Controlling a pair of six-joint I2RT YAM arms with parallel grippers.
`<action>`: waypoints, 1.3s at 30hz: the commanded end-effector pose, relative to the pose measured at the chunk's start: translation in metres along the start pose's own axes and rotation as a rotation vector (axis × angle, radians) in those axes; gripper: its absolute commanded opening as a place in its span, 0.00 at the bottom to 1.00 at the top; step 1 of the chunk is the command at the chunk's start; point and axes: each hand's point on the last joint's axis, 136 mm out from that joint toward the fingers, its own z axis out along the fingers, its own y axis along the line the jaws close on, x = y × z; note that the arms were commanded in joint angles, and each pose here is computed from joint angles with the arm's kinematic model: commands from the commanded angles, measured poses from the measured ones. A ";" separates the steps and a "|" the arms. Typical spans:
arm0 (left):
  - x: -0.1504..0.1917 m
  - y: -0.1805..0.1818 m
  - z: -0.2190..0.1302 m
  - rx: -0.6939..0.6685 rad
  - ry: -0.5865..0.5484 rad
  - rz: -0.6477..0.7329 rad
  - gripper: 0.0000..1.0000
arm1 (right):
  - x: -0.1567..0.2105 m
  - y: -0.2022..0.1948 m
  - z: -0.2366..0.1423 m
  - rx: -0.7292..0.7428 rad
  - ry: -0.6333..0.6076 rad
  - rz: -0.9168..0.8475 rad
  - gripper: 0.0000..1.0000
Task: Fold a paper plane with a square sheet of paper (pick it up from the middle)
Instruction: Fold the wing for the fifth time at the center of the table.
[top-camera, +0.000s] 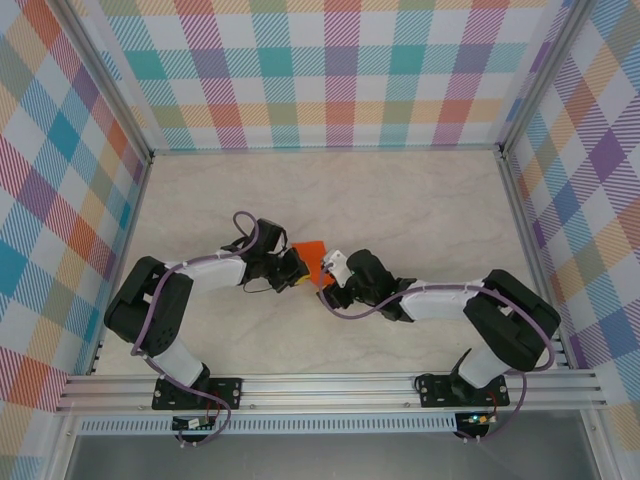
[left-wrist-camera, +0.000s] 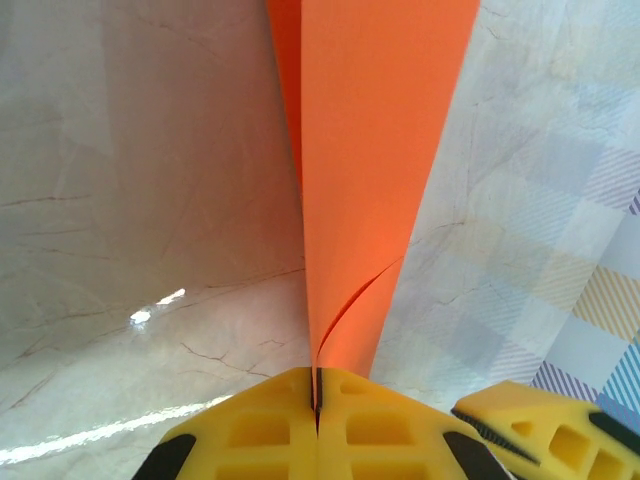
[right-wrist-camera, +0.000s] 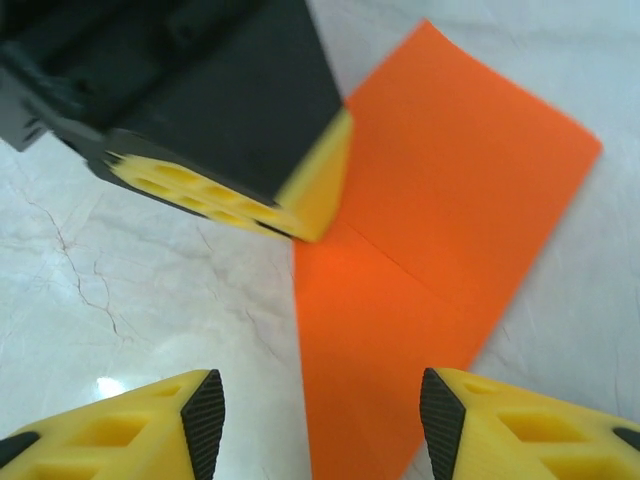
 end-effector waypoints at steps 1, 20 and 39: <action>0.002 -0.014 -0.012 0.009 -0.012 0.006 0.00 | -0.011 0.004 0.010 0.028 -0.065 -0.169 0.56; 0.001 -0.017 -0.013 -0.005 -0.005 -0.005 0.00 | -0.016 -0.002 0.043 0.132 -0.140 -0.351 0.38; -0.009 -0.022 -0.023 -0.036 -0.042 0.033 0.12 | -0.013 -0.006 0.044 0.129 -0.142 -0.256 0.11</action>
